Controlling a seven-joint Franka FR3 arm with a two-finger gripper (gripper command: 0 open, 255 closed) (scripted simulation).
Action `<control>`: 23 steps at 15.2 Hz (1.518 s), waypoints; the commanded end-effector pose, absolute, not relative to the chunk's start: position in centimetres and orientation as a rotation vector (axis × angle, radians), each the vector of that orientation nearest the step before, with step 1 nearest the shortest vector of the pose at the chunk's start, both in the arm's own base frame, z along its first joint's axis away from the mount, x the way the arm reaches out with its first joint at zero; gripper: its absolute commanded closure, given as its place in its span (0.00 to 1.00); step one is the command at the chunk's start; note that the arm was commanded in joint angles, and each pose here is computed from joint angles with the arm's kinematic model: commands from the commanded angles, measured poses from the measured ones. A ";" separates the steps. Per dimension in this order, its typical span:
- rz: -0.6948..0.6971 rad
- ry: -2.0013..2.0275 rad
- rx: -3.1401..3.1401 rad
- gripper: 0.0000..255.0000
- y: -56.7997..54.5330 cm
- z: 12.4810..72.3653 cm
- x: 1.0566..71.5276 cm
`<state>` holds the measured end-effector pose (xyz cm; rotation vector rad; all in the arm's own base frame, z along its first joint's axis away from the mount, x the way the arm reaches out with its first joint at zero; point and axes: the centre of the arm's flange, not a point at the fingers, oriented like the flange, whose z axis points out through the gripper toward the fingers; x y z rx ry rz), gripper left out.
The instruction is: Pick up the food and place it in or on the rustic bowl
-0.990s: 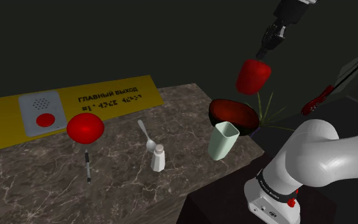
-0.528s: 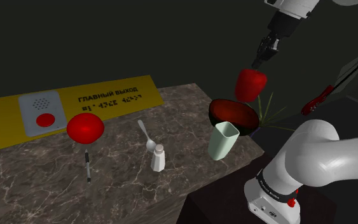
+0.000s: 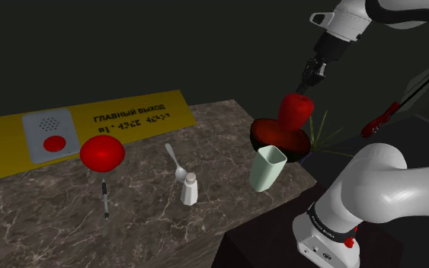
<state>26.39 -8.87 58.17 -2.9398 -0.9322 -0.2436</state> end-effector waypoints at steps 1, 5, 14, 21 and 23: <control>-0.244 -0.932 -2.940 1.00 -8.9 57.1 26.5; -0.244 -0.932 -2.940 1.00 -8.9 55.0 26.5; -0.244 -0.932 -2.940 1.00 -8.9 53.8 26.5; -0.244 -0.932 -2.940 0.00 -9.1 55.2 26.3; -0.244 -0.932 -2.940 0.00 -9.3 57.8 25.9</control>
